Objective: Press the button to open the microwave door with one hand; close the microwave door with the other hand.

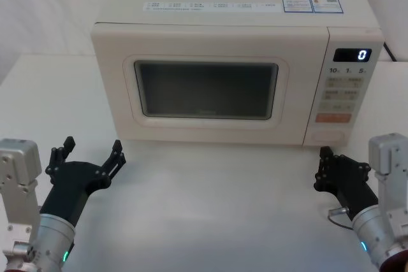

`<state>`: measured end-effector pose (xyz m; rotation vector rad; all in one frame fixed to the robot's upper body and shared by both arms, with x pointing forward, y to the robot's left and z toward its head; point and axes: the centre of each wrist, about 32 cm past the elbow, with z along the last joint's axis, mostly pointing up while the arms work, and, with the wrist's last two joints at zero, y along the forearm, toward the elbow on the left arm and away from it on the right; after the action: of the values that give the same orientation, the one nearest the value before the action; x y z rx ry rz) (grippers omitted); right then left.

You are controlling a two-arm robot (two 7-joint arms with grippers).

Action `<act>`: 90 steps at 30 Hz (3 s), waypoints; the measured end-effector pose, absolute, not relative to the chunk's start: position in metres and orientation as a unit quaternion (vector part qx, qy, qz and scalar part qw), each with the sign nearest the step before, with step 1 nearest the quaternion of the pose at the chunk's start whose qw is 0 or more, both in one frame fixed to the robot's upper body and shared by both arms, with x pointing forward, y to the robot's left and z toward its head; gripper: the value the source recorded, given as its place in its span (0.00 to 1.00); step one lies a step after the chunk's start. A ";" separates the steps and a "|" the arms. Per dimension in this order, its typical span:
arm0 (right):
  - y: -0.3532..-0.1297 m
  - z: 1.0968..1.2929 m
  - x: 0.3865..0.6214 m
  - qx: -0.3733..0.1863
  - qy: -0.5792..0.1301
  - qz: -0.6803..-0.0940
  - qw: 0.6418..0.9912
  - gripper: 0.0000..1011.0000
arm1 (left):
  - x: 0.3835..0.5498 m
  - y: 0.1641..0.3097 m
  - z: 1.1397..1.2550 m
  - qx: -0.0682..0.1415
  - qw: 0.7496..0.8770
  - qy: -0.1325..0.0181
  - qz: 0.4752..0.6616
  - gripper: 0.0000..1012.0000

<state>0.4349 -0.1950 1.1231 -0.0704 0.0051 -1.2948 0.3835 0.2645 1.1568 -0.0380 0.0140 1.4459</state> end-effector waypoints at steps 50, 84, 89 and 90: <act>-0.193 1.110 0.475 -0.025 0.023 -0.633 0.774 0.00 | 0.384 0.265 1.157 -0.017 0.750 0.006 0.662 0.99; -0.192 1.111 0.484 -0.018 0.025 -0.640 0.768 0.00 | 0.384 0.265 1.157 -0.017 0.750 0.006 0.662 0.99; -0.192 1.111 0.486 -0.017 0.026 -0.640 0.767 0.00 | 0.384 0.265 1.157 -0.017 0.750 0.006 0.662 0.99; -0.192 1.111 0.486 -0.018 0.027 -0.640 0.767 0.00 | 0.384 0.265 1.157 -0.017 0.750 0.006 0.662 0.99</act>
<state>0.4861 -0.1922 1.1106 -0.0380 0.0577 -1.3905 0.3835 0.2645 1.1568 -0.0380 0.0140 1.4460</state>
